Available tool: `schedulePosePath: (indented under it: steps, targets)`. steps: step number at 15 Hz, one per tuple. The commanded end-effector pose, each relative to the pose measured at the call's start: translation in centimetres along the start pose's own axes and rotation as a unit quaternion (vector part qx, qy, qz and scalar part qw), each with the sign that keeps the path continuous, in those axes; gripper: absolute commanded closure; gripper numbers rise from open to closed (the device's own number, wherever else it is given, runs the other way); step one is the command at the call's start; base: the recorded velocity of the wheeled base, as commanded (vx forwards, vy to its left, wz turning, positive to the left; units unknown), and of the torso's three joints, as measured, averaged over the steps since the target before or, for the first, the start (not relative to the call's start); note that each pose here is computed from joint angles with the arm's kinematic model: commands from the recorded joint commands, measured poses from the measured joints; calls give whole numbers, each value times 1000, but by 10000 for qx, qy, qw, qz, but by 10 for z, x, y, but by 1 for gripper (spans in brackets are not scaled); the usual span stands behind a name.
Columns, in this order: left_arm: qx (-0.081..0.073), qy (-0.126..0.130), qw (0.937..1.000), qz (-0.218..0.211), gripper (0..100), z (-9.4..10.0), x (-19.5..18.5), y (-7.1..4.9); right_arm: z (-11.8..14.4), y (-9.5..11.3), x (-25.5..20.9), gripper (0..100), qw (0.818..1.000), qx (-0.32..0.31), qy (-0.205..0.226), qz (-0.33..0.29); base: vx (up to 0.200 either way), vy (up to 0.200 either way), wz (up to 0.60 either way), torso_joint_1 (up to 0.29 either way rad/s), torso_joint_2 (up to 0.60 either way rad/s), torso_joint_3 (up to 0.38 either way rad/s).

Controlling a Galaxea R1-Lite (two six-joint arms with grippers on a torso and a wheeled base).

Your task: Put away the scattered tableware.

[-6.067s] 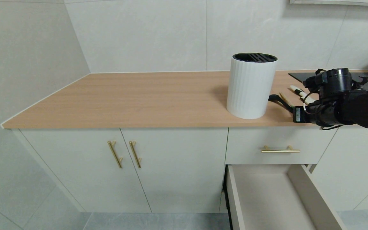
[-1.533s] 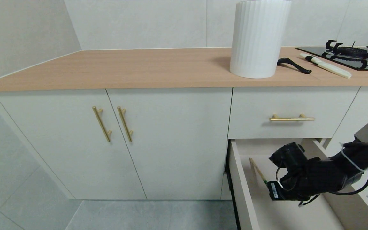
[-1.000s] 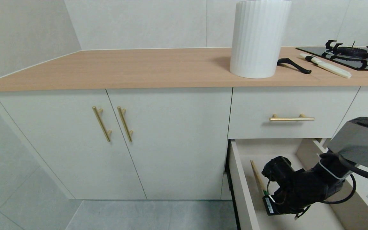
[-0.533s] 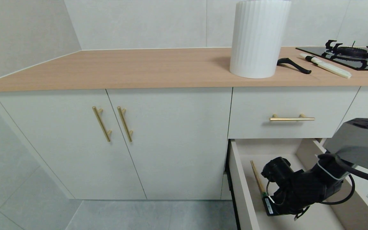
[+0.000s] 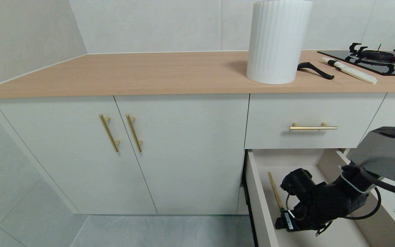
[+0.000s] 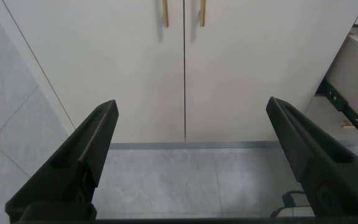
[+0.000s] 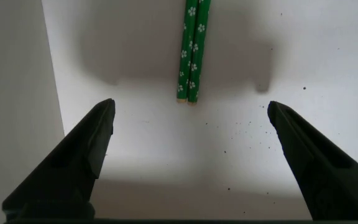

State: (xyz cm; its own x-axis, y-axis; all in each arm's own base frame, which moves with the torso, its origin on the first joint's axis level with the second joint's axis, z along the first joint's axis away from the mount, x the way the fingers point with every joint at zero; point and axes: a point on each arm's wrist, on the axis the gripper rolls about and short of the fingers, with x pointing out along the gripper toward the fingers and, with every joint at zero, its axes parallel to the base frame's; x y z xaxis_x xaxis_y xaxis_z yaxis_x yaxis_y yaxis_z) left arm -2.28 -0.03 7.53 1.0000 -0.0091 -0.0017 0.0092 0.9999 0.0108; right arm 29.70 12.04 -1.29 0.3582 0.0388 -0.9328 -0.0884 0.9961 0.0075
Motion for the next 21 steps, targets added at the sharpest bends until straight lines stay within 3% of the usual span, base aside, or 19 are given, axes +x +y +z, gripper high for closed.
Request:
schedulePosePath:
  steps: [1, 6, 7, 11, 15, 21]
  targets:
    - [-1, -1, 10000, 0, 0, 0, 0, 0, 7, 0, -16, 0, 9996, 50, -282, 26, 0, 0, 0, 0, 0, 0]
    - [-1, -1, 10000, 0, 0, 0, 0, 0, 21, -19, -98, 0, 9887, 356, -1438, 241, 0, 0, 0, 0, 0, 0]
    - [-1, -1, 10000, 0, 0, 0, 0, 0, 21, -19, -98, 0, 9887, 356, -1438, 241, 0, 0, 0, 0, 0, 0]
    - [-1, -1, 10000, 0, 0, 0, 0, 0, 26, -66, -179, 0, 9582, 752, -2759, 105, 0, 0, 0, 0, 0, 0]
    - [-1, -1, 10000, 0, 0, 0, 0, 0, 18, -72, -208, 0, 9447, 704, -3203, 77, 0, 0, 0, 0, 0, 0]
    - [-1, -1, 10000, 0, 0, 0, 0, 0, 16, -72, -212, 0, 9435, 628, -3254, 64, 0, 0, 0, 0, 0, 0]
